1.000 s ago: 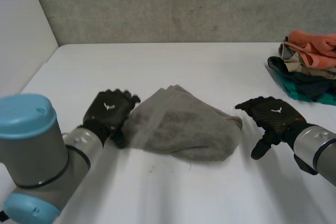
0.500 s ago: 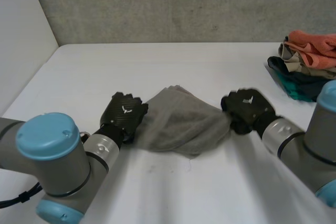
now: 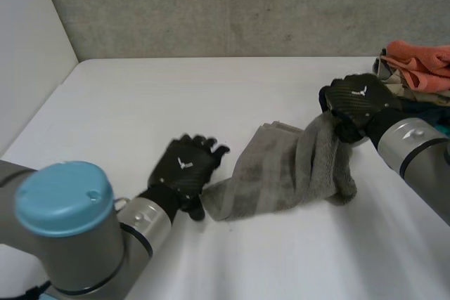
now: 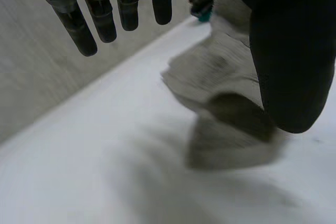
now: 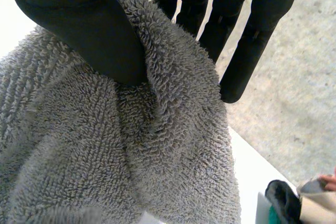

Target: Fold the laundry.

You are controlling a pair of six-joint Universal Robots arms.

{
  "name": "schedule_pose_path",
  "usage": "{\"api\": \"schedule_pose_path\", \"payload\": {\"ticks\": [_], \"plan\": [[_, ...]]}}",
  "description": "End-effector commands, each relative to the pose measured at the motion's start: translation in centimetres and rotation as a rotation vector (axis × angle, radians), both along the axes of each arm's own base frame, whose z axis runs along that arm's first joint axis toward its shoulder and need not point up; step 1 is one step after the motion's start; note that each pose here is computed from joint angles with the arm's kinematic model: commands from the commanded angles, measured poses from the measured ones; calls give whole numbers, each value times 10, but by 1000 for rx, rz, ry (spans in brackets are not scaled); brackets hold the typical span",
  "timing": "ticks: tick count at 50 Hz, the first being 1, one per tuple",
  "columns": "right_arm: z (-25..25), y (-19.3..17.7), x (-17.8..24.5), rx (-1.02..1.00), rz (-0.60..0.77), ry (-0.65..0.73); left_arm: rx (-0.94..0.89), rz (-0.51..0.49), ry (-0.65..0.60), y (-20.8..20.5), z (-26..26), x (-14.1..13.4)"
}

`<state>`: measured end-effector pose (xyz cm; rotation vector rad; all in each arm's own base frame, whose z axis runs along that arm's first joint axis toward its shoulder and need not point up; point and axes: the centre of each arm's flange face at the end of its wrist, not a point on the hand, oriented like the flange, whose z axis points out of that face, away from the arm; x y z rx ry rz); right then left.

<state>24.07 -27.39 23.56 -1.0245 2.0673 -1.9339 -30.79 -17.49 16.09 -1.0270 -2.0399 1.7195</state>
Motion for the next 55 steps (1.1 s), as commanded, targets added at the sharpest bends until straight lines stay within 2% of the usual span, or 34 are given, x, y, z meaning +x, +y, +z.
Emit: {"api": "schedule_pose_path", "payload": {"ticks": [1, 5, 12, 16, 20, 26, 32, 38, 41, 46, 51, 55], "plan": [[-3, 5, -4, 12, -8, 4, 94, -30, 63, 4, -16, -25], [-6, 12, -5, 24, -1, 6, 93, -66, 66, 2, -22, -45], [-11, 15, -7, 45, -5, 12, 121, -84, 31, -4, -46, -64], [-11, 15, -8, 44, -8, 14, 129, -43, -3, -9, -53, -64], [0, 15, -9, 9, -11, 8, 74, 61, -35, -13, -44, -55], [33, 3, -25, -124, -60, 61, -38, 124, 33, -10, 18, -38], [77, -1, -31, -283, -71, 148, -150, 119, 188, 13, 93, -19], [106, -10, -24, -386, -45, 145, -143, 71, 290, 38, 128, -10], [90, -23, -14, -355, 0, 152, -118, 79, 301, 38, 128, -7], [49, -40, 33, -351, 146, 142, -71, 147, 252, 16, 104, -2], [0, -62, 58, -353, 185, 131, 2, 275, 160, -36, 54, 8], [-46, -75, 69, -319, 200, 129, 11, 320, 126, -66, 23, 5]]}}
